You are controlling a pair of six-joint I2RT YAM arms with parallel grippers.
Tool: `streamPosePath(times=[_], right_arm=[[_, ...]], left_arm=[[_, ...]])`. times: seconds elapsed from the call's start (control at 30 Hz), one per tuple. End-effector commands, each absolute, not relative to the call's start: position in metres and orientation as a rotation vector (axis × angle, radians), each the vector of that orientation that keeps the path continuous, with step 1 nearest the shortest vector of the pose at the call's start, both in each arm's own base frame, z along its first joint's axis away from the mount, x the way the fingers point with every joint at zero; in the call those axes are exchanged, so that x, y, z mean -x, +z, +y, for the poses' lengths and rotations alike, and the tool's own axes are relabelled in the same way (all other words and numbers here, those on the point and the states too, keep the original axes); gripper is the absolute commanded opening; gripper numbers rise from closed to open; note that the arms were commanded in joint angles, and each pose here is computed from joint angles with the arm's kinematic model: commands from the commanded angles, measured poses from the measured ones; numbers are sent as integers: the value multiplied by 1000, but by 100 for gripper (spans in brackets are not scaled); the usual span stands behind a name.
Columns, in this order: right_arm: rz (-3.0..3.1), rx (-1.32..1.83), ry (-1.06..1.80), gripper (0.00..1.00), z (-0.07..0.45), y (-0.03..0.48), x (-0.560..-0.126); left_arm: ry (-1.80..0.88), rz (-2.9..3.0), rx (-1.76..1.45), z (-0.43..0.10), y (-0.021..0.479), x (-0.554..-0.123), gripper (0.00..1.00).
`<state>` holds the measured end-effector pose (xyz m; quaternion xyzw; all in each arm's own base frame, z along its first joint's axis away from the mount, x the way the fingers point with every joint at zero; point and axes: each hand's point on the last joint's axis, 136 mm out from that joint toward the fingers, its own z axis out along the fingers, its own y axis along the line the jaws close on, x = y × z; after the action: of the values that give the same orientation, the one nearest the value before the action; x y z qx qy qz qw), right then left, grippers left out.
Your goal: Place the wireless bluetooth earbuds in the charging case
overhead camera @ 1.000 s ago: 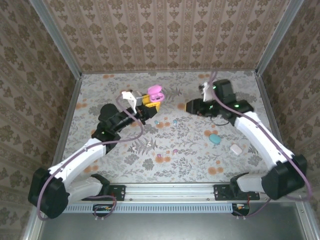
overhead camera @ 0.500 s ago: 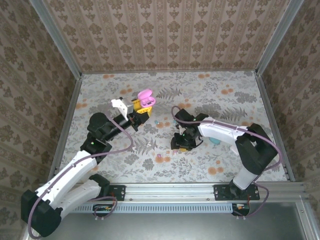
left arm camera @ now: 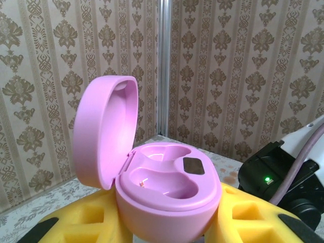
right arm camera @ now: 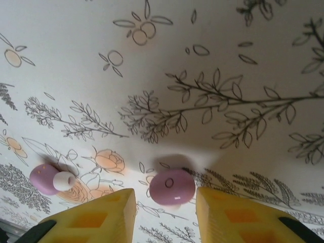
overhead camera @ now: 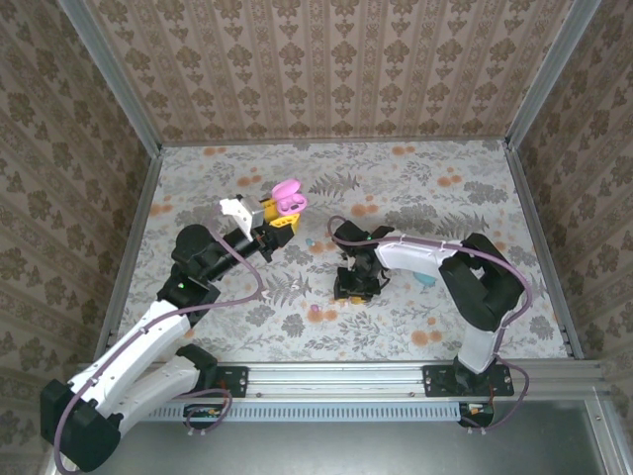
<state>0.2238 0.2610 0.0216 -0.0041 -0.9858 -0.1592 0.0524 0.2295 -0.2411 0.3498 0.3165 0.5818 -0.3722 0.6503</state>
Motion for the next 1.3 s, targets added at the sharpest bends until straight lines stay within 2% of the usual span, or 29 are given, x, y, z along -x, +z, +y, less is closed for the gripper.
streamPosePath(times=[0.0, 0.1, 0.27, 0.5, 0.7, 1.27], right_arm=[[-3027, -37, -464, 38, 269, 24, -233], [-3041, -130, -514, 38, 280, 30, -239], [-3031, -176, -408, 38, 276, 28, -238], [-3137, -208, -226, 39, 255, 50, -245], [-3111, -349, -328, 39, 273, 49, -241], [-3045, -399, -222, 38, 269, 30, -230]], left_arm=[[-827, 1300, -727, -239, 354, -229, 33], [-826, 1302, -724, -239, 354, -229, 33], [-824, 1305, -722, -239, 354, -229, 34], [-822, 1304, -719, -238, 354, -230, 33], [-822, 1306, -719, -239, 354, -231, 34], [-828, 1317, -714, -239, 352, -232, 34]])
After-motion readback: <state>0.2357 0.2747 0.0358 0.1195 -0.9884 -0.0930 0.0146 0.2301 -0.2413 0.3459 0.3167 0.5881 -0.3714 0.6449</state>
